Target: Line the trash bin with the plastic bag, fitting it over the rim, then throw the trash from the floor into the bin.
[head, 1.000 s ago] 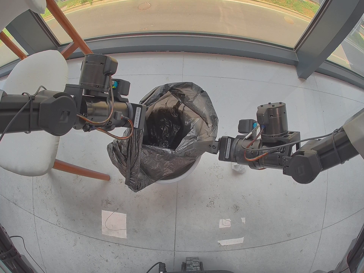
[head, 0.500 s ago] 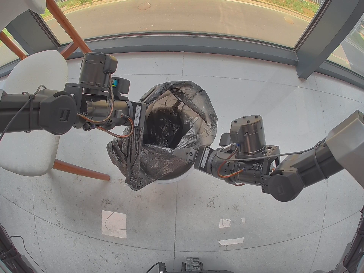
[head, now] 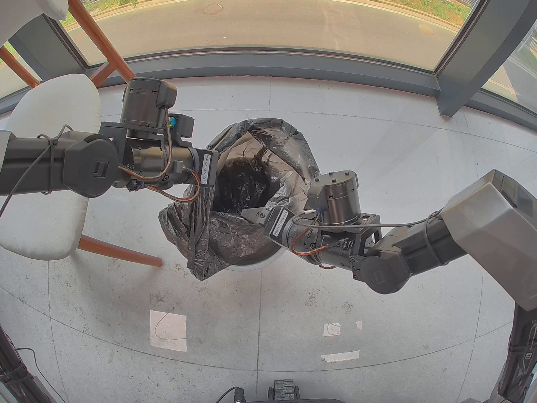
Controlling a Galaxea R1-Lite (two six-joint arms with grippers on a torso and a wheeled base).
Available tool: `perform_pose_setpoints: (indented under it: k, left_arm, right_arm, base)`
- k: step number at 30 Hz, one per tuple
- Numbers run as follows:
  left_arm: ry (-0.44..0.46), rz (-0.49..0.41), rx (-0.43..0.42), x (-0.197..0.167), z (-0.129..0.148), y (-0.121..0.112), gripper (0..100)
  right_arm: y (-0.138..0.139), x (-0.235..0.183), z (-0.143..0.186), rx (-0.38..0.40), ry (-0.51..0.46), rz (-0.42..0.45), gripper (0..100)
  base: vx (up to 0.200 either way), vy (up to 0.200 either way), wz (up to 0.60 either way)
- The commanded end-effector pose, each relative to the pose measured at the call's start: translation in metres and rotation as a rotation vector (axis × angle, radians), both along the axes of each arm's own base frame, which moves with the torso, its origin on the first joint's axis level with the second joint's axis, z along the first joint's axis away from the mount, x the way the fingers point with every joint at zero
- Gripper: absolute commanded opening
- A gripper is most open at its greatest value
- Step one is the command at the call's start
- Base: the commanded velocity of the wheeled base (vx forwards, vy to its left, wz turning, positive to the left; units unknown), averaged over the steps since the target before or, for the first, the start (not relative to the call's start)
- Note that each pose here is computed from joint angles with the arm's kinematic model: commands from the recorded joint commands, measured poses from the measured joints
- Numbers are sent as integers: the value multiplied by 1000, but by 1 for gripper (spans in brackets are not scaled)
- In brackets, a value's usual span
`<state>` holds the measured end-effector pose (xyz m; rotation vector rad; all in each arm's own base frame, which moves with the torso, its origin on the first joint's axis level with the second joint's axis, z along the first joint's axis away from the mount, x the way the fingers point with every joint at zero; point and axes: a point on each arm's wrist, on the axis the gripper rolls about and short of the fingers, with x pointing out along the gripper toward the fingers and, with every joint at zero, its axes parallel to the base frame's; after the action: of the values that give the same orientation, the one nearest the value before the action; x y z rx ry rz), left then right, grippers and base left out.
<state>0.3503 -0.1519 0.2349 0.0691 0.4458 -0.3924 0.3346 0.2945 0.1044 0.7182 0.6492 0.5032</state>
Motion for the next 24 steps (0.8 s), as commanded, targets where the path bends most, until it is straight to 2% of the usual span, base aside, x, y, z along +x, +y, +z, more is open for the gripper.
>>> perform_pose_setpoints:
  k: [1, 3, 4, 7, 11, 14, 18, 19, 23, 24]
  left_arm:
    - [1, 1, -1, 1, 0, -1, 0]
    - [1, 2, -1, 1, 0, 0, 0]
    - [1, 3, -1, 1, 0, 0, 0]
    - [1, 4, 2, 1, 0, 0, 0]
    - [7, 7, 4, 1, -2, 1, 0]
    - [18, 9, 9, 1, -5, 2, 0]
    - [25, 10, 13, 0, -8, 3, 0]
    - [29, 11, 15, 0, -9, 4, 0]
    - [48, 14, 30, 1, -16, 7, 0]
    - [48, 14, 30, 1, -16, 7, 0]
  right_arm:
    - [11, 11, -6, 16, -7, -27, 100]
    - [17, 18, -6, 21, -28, -62, 100]
    - [18, 19, -6, 22, -31, -67, 0]
    - [18, 20, 1, 35, -43, -67, 0]
    - [12, 17, 2, 15, -25, -74, 0]
    - [-4, 10, 12, -31, 13, -81, 0]
    - [-22, 4, 27, -71, 15, -85, 0]
    - [-31, 0, 33, -102, 18, -86, 0]
    - [-50, -3, 25, -203, 42, -83, 0]
    - [-50, -3, 25, -203, 42, -83, 0]
  base:
    - [0, 0, 0]
    - [0, 0, 0]
    - [0, 0, 0]
    - [0, 0, 0]
    - [0, 0, 0]
    - [0, 0, 0]
    - [0, 0, 0]
    - [0, 0, 0]
    - [0, 0, 0]
    - [0, 0, 0]
